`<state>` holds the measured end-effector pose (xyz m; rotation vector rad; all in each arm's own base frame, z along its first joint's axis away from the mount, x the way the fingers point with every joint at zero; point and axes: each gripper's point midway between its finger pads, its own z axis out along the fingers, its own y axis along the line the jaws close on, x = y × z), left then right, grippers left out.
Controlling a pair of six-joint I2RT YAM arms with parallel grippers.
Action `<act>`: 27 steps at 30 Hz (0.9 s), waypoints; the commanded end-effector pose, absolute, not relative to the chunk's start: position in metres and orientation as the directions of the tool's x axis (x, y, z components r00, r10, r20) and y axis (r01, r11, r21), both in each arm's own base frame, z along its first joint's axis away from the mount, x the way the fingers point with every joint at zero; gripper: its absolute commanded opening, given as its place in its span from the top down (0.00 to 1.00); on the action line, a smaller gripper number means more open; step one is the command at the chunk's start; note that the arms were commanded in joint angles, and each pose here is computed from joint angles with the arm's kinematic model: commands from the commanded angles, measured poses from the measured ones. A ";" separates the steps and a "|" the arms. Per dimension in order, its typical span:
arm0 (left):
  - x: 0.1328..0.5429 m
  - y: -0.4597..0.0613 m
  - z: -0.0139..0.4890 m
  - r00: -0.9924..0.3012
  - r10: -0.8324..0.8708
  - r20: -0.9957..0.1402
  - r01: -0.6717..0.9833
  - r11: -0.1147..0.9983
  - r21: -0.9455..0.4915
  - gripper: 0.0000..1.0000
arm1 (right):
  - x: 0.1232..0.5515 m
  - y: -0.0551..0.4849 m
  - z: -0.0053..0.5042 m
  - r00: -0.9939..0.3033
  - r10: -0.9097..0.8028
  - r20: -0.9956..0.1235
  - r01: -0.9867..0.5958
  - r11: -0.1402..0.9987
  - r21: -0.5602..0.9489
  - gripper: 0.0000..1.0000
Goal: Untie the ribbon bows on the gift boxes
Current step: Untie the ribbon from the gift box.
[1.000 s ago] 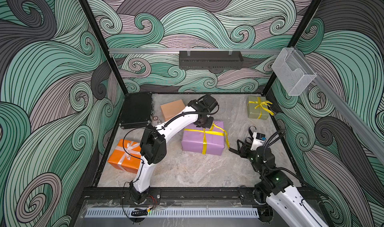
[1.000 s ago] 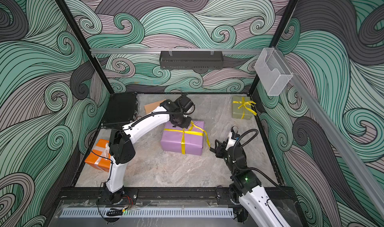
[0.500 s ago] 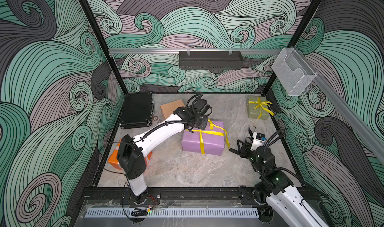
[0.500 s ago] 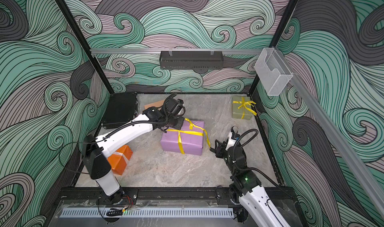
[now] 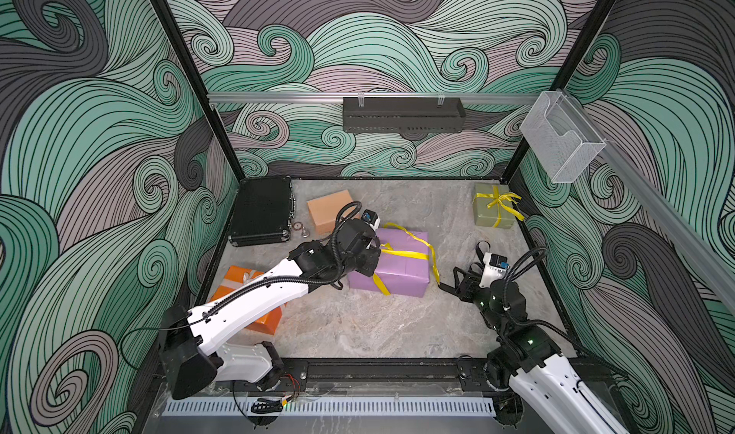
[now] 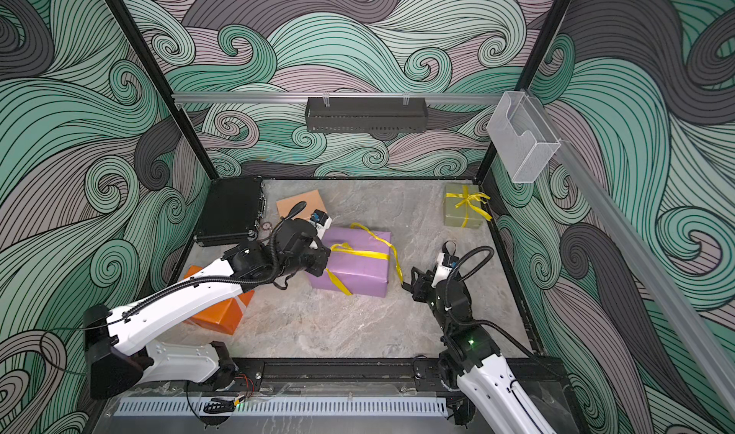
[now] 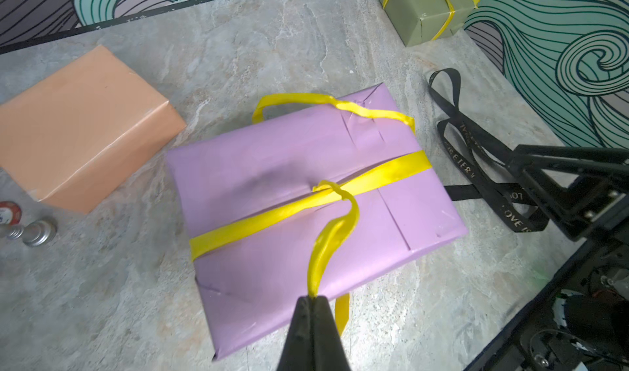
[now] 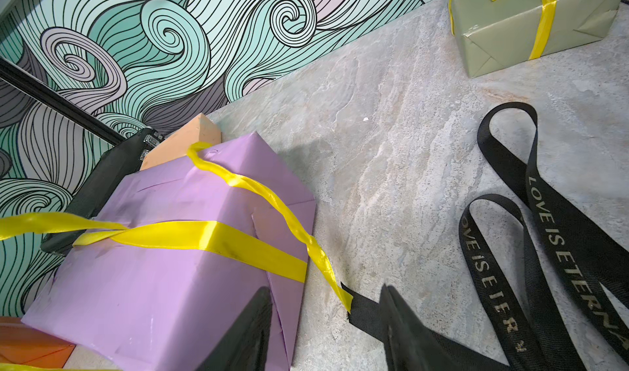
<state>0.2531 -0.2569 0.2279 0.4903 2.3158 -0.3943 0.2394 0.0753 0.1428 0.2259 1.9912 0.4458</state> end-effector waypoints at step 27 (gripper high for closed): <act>0.217 -0.147 0.093 -0.788 -0.343 -0.511 -0.285 0.939 -0.190 0.82 | 0.239 0.076 0.143 -0.435 0.358 -0.826 -0.044 0.908 0.417 0.47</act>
